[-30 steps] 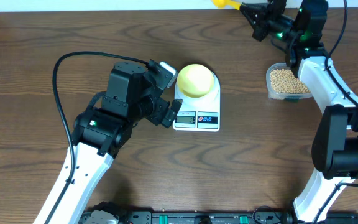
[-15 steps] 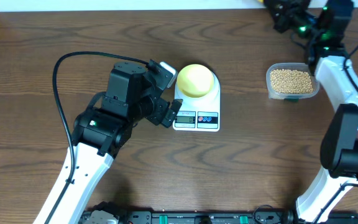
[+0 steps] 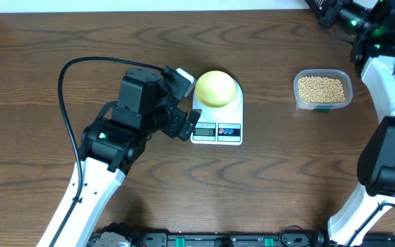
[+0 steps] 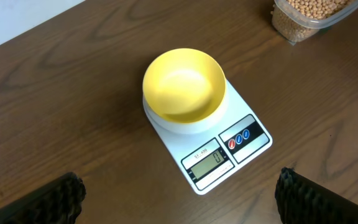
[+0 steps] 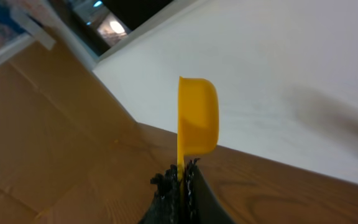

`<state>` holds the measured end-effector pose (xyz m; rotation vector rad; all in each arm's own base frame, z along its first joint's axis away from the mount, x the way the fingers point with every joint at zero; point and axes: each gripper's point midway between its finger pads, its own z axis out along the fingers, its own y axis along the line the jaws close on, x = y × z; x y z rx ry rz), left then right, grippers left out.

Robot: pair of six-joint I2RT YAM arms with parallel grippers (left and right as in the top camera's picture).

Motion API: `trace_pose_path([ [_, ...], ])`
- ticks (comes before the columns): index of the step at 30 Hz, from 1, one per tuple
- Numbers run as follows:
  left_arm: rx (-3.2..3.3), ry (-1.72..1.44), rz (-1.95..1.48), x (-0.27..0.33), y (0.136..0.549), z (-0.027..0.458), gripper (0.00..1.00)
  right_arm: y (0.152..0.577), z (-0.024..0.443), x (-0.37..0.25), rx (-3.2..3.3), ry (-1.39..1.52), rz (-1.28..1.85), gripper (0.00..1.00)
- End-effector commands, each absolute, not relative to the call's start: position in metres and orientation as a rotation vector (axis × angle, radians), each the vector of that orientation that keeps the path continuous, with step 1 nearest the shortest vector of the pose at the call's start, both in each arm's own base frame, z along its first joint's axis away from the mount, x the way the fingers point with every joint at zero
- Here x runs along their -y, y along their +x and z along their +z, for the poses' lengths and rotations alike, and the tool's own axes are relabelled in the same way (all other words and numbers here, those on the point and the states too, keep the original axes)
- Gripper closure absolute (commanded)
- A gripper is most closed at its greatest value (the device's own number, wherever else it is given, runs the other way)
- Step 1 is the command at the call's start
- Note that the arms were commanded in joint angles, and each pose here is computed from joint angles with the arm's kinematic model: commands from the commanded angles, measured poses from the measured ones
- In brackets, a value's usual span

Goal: Scoop item into bowl and weigh 50g on scale
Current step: 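Swing the right gripper with the scoop over the soybean tub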

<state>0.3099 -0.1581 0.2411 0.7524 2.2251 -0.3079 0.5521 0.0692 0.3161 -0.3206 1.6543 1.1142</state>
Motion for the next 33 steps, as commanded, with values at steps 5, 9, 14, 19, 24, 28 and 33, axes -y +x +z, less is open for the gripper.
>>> trace_pose_path([
  [5,-2.231,0.765,-0.319,0.158,0.308,0.238,0.0,0.547,0.348,-0.087,-1.62,-0.37,1.172,0.99],
  [9,-2.231,0.765,-0.319,0.158,0.308,0.238,0.0,0.551,0.359,-0.085,-1.624,-0.347,1.159,0.99],
  [14,-2.231,0.765,-0.319,0.158,0.308,0.238,0.0,0.557,0.368,-0.082,-1.646,-0.291,1.141,0.99],
  [19,-2.231,0.765,-0.319,0.158,0.308,0.238,0.0,0.571,0.367,-0.077,-1.696,-0.161,1.089,0.99],
  [24,-2.231,0.765,-0.319,0.158,0.308,0.238,0.0,0.576,0.365,-0.079,-1.717,-0.11,1.057,0.99],
  [28,-2.231,0.765,-0.319,0.158,0.308,0.238,0.0,0.574,0.356,-0.086,-1.76,-0.139,1.037,0.99],
  [33,-2.23,0.765,-0.319,0.158,0.308,0.238,0.0,0.573,0.341,-0.089,-1.87,-0.144,0.918,0.99],
])
